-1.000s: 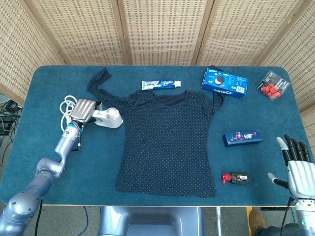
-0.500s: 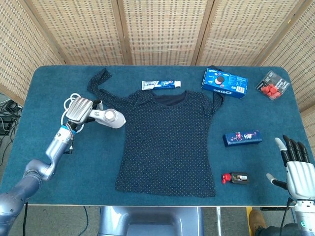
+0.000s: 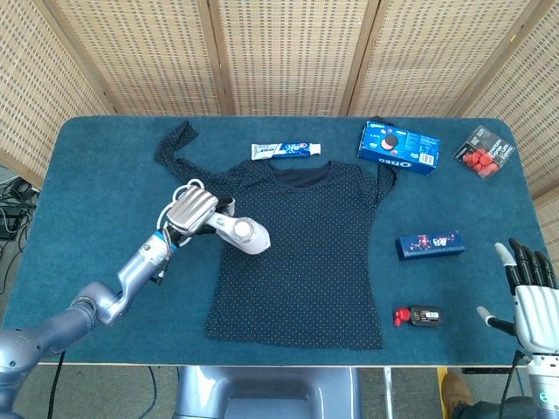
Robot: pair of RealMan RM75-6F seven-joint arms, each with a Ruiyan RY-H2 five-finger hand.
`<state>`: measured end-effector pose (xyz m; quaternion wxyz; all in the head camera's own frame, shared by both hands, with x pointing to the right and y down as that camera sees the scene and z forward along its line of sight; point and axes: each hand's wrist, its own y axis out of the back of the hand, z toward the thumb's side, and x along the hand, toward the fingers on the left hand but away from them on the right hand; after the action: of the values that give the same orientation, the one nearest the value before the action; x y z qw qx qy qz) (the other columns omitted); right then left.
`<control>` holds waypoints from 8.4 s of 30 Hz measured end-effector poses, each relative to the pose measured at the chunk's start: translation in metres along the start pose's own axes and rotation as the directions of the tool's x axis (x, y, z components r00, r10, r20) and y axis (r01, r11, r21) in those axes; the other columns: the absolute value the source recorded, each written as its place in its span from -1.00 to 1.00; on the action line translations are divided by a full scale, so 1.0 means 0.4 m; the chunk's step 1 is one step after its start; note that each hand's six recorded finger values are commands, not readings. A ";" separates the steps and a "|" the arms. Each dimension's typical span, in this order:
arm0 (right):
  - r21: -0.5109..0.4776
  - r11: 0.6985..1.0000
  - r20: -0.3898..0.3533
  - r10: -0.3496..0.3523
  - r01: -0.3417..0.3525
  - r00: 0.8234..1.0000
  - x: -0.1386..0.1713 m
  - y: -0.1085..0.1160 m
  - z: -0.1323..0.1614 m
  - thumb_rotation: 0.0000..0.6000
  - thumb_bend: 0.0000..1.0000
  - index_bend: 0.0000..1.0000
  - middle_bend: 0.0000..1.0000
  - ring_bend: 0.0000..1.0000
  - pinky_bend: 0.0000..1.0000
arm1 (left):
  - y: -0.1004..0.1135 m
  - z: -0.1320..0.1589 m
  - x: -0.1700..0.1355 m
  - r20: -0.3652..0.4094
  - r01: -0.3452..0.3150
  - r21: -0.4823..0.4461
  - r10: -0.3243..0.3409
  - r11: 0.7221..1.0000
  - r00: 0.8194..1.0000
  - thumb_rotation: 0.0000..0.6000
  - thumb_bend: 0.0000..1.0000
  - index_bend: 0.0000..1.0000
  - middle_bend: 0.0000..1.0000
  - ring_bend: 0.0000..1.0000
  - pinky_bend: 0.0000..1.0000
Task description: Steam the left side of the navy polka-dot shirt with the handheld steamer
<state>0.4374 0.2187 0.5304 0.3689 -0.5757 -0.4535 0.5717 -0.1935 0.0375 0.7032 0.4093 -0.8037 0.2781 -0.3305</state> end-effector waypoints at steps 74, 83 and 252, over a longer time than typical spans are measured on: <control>-0.026 0.999 0.032 0.032 -0.031 0.999 -0.016 -0.012 -0.027 1.00 -1.00 -0.94 -1.00 -1.00 -1.00 | -0.205 0.069 0.118 -0.052 0.188 0.008 -0.187 0.982 0.981 1.00 0.46 1.00 0.83 0.63 0.88; -0.026 0.999 0.029 0.034 -0.033 0.999 -0.016 -0.013 -0.025 1.00 -1.00 -0.94 -1.00 -1.00 -1.00 | -0.217 0.110 0.096 0.034 0.224 0.032 -0.225 0.974 0.974 1.00 0.46 1.00 0.83 0.63 0.88; -0.034 0.999 -0.009 0.031 -0.031 0.999 0.002 -0.006 0.002 1.00 -1.00 -0.95 -1.00 -1.00 -1.00 | -0.245 0.182 -0.144 0.402 0.068 0.247 -0.166 0.967 0.900 1.00 0.45 1.00 0.83 0.63 0.87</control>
<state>0.4365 0.2202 0.5323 0.3522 -0.5910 -0.4527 0.5672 -0.1573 0.1633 0.7356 0.5279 -0.8191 0.0948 -0.2036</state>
